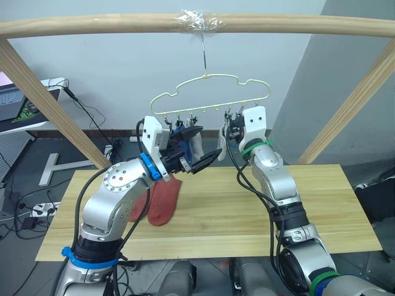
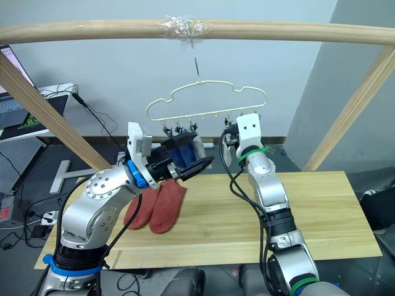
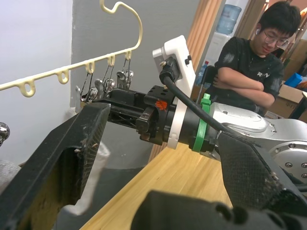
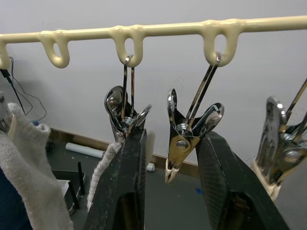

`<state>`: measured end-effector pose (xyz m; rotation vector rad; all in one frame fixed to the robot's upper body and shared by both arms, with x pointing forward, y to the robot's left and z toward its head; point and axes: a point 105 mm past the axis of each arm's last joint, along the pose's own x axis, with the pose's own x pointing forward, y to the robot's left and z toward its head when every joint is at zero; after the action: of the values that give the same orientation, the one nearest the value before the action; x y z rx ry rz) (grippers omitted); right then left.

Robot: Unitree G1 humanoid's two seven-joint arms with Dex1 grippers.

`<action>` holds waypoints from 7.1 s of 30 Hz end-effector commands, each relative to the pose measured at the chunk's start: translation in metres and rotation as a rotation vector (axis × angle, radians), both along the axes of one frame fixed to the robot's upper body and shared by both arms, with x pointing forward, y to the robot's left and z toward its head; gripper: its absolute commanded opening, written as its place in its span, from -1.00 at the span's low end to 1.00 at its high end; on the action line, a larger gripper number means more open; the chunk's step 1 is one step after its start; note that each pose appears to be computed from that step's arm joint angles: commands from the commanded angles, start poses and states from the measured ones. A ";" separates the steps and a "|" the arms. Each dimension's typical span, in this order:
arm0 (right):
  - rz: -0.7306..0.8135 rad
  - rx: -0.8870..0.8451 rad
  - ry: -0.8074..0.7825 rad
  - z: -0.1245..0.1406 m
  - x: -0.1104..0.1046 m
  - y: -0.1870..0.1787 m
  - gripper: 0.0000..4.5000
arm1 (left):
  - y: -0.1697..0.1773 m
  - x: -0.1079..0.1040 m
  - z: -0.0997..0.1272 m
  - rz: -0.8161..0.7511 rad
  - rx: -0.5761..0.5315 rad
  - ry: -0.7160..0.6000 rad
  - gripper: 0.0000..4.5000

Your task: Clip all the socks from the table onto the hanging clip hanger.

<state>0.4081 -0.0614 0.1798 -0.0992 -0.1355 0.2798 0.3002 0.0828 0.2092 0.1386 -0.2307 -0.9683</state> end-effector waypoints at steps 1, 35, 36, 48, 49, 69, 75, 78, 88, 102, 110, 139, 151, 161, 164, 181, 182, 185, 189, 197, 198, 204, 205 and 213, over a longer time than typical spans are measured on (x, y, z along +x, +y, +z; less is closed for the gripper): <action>0.030 0.025 -0.084 0.025 -0.002 0.008 -0.31 | 0.000 -0.005 0.017 -0.012 -0.020 -0.060 0.85; 0.035 0.049 -0.115 0.033 0.001 0.010 -0.31 | 0.002 -0.004 0.024 0.006 -0.061 -0.075 0.85; 0.036 0.050 -0.114 0.032 0.001 0.011 -0.31 | 0.002 -0.004 0.024 0.005 -0.061 -0.075 0.85; 0.039 0.058 -0.120 0.035 0.000 0.011 -0.67 | 0.001 -0.006 0.023 0.003 -0.061 -0.071 0.85; 0.038 0.058 -0.120 0.035 0.000 0.011 -0.80 | 0.001 -0.006 0.023 0.003 -0.061 -0.071 0.85; 0.093 -0.048 -0.034 0.021 -0.004 -0.015 -1.00 | 0.065 0.027 -0.114 0.404 0.258 0.190 0.93; 0.116 -0.055 0.003 0.019 -0.008 -0.018 -1.00 | 0.089 0.035 -0.160 0.557 0.358 0.255 0.93; 0.115 -0.059 0.015 0.019 -0.010 -0.020 -1.00 | 0.097 0.034 -0.186 0.608 0.366 0.364 0.93; 0.122 -0.053 0.047 0.016 -0.015 -0.018 -1.00 | 0.110 0.036 -0.224 0.674 0.419 0.482 0.93; 0.131 -0.055 0.062 0.015 -0.015 -0.021 -1.00 | 0.073 0.002 -0.242 0.435 0.342 0.636 -0.11; 0.159 -0.048 0.080 0.018 -0.016 -0.021 -1.00 | 0.055 -0.019 -0.232 0.270 0.427 0.520 -0.99; 0.293 0.390 0.638 0.052 -0.032 -0.023 -1.00 | -0.044 -0.001 -0.064 0.107 -0.051 -0.005 -0.99; 0.268 0.437 0.656 0.053 -0.030 -0.029 -1.00 | -0.040 -0.007 -0.054 0.087 -0.076 -0.037 -0.99; 0.264 0.476 0.676 0.055 -0.025 -0.034 -1.00 | -0.033 -0.013 -0.050 0.113 -0.068 -0.078 -0.99; 0.271 0.486 0.687 0.052 -0.025 -0.033 -1.00 | -0.036 -0.011 -0.048 0.115 -0.079 -0.080 -0.99; 0.325 0.526 0.695 0.055 -0.029 -0.026 -1.00 | -0.042 -0.003 -0.043 0.125 -0.102 -0.091 -0.99; 0.324 0.528 0.697 0.055 -0.028 -0.026 -1.00 | -0.042 -0.003 -0.043 0.124 -0.102 -0.092 -0.99; 0.382 0.568 0.682 0.063 -0.031 -0.022 -0.68 | -0.044 -0.003 -0.042 0.116 -0.106 -0.094 -1.00; 0.410 0.572 0.666 0.069 -0.032 -0.022 -0.06 | -0.047 -0.004 -0.043 0.099 -0.102 -0.086 -1.00; 0.533 0.611 0.584 0.094 -0.041 -0.023 0.99 | -0.057 -0.003 -0.047 0.050 -0.098 -0.052 -1.00; 0.544 0.605 0.571 0.097 -0.043 -0.024 0.99 | -0.060 -0.003 -0.048 0.040 -0.101 -0.045 -1.00; 0.508 0.477 0.546 0.089 -0.051 -0.040 0.99 | -0.070 0.001 -0.048 0.004 -0.142 0.015 -1.00; 0.502 0.446 0.535 0.087 -0.054 -0.042 0.99 | -0.072 0.003 -0.048 0.003 -0.158 0.035 -1.00; 0.483 0.341 0.416 0.077 -0.069 -0.052 1.00 | -0.074 0.002 -0.071 -0.066 -0.221 0.259 0.01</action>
<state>0.3440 -0.1153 0.2430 0.3575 0.2900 0.7191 0.3055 0.0090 0.1311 -0.1771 -0.0778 -0.9873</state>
